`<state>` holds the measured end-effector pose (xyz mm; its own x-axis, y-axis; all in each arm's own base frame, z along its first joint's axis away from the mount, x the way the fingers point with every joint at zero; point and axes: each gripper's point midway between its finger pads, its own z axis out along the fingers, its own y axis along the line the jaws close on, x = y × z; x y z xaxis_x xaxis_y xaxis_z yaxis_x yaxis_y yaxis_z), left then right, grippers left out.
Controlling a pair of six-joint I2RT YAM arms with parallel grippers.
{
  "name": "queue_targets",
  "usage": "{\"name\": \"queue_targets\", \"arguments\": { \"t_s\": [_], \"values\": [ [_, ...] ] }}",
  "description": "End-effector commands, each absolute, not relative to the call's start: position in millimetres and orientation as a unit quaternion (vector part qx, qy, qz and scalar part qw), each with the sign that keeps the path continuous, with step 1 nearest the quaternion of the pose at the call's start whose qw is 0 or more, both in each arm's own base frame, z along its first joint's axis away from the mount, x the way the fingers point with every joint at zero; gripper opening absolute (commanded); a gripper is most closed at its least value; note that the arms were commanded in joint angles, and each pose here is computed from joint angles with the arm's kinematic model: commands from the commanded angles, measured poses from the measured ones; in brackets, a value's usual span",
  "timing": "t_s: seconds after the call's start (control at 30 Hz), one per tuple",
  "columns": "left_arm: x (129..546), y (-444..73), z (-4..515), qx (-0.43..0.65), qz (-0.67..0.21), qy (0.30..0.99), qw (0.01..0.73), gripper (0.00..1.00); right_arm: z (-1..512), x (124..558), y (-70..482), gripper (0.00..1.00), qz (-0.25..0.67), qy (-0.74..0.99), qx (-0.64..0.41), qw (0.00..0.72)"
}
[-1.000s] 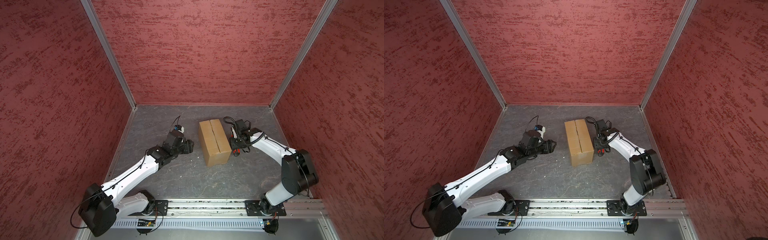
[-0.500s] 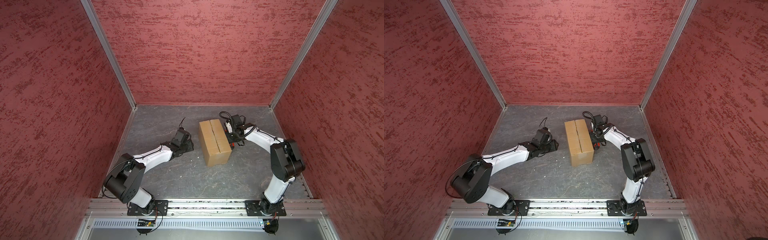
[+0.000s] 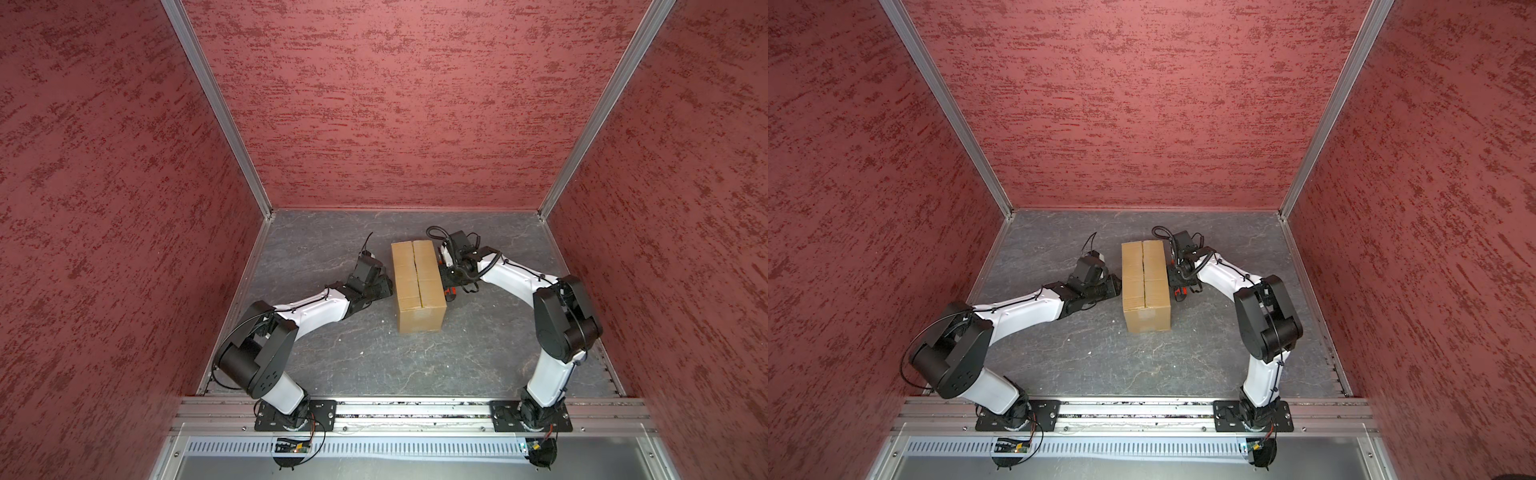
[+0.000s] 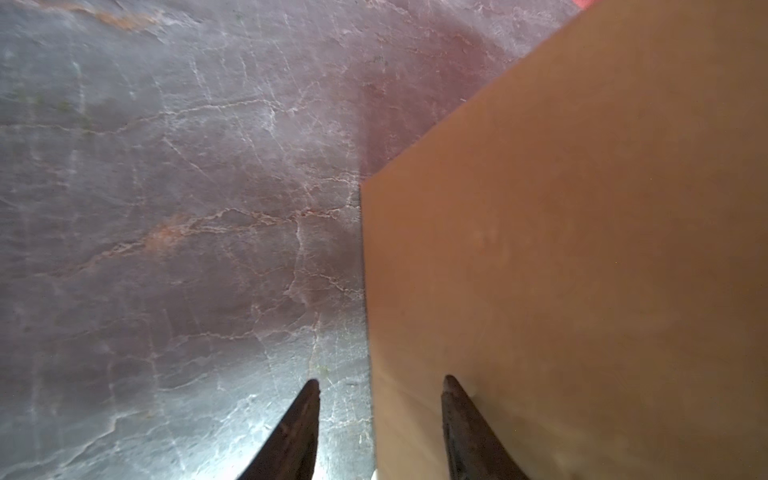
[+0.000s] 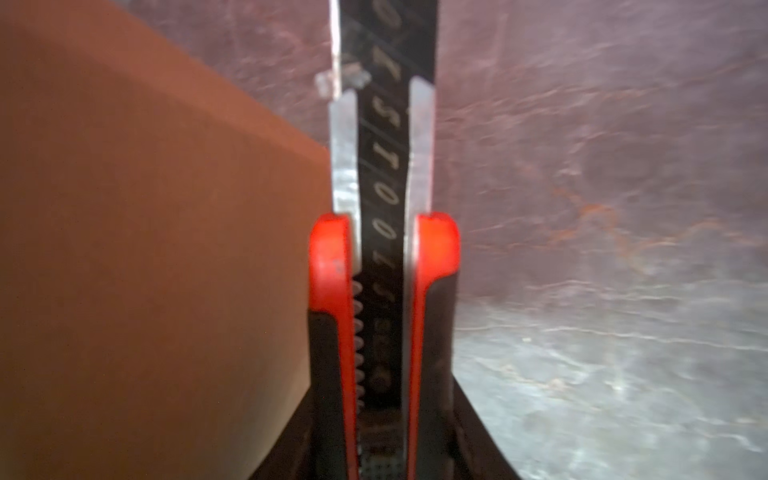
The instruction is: Unpack the express box
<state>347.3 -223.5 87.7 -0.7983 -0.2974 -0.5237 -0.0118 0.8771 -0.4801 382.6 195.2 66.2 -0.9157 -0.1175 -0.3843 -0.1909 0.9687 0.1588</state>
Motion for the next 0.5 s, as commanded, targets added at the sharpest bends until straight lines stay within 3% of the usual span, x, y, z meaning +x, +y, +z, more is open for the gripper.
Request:
{"name": "queue_targets", "arguments": {
  "t_s": [0.0,0.27,0.47],
  "values": [
    [341.6,-218.6,101.6,-0.090,-0.234,0.912,0.326,0.48,60.3,381.0,213.8,0.02,0.104,0.974,-0.077,0.189],
    [310.3,-211.6,111.4,-0.080,-0.214,0.915,0.332,0.48,53.8,374.5,205.6,0.02,0.087,0.978,-0.040,0.185],
    [286.2,-170.1,129.2,-0.100,-0.178,0.918,0.339,0.49,51.0,356.7,170.5,0.02,0.074,0.981,-0.007,0.180]
  ]
}}
